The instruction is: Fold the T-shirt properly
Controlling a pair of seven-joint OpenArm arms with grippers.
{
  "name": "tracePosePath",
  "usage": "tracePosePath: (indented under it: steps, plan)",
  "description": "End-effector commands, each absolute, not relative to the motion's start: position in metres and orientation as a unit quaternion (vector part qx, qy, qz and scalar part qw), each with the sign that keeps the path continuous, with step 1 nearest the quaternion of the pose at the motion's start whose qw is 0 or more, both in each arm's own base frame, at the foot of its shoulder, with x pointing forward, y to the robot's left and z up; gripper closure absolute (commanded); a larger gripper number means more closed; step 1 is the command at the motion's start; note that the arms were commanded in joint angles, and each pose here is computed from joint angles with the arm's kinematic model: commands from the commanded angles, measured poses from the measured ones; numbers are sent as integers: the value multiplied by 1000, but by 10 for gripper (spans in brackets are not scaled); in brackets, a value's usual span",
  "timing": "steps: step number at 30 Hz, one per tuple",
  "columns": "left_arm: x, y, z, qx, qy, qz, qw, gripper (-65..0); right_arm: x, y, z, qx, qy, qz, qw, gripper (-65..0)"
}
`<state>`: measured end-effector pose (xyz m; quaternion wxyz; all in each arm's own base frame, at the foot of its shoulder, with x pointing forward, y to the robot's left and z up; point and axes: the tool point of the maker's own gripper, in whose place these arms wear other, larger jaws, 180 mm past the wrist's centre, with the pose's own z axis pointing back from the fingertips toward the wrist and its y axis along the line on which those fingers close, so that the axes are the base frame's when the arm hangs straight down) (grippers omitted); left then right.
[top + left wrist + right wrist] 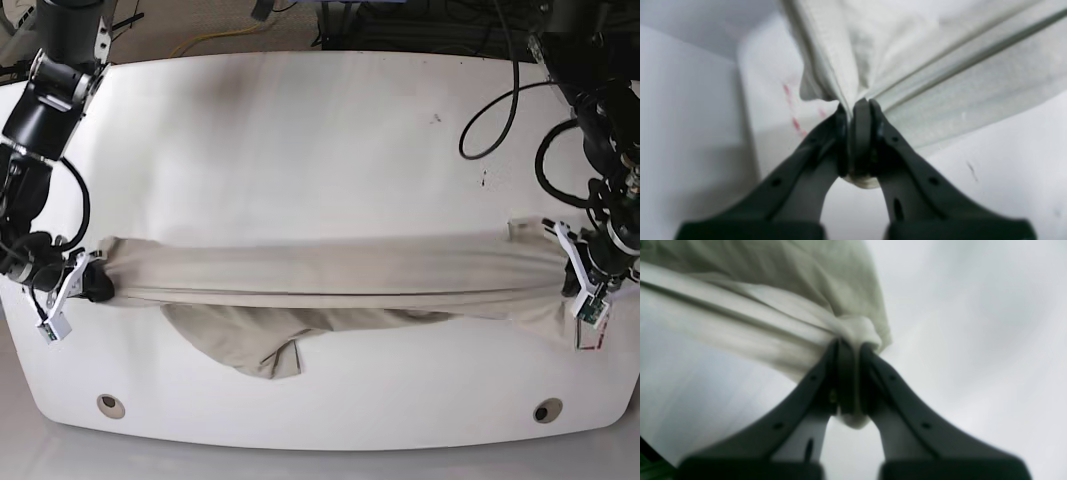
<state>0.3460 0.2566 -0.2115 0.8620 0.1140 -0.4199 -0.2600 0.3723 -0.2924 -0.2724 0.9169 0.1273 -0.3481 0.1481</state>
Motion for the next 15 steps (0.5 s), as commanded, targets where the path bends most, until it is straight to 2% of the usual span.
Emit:
tracePosePath:
  steps: [1,9,15]
  plan:
    - [336,262,-214,120,-411,-270,862,0,363,-306,-260,103,-370,143,912,0]
    - [270,268,-289,88,-293,-298,904,0,305,-310,-316,113,-305,116,938,0]
    - [245,269,-308,74,-268,-313,908,0,272,-308,-346,123,-262,105,952,0]
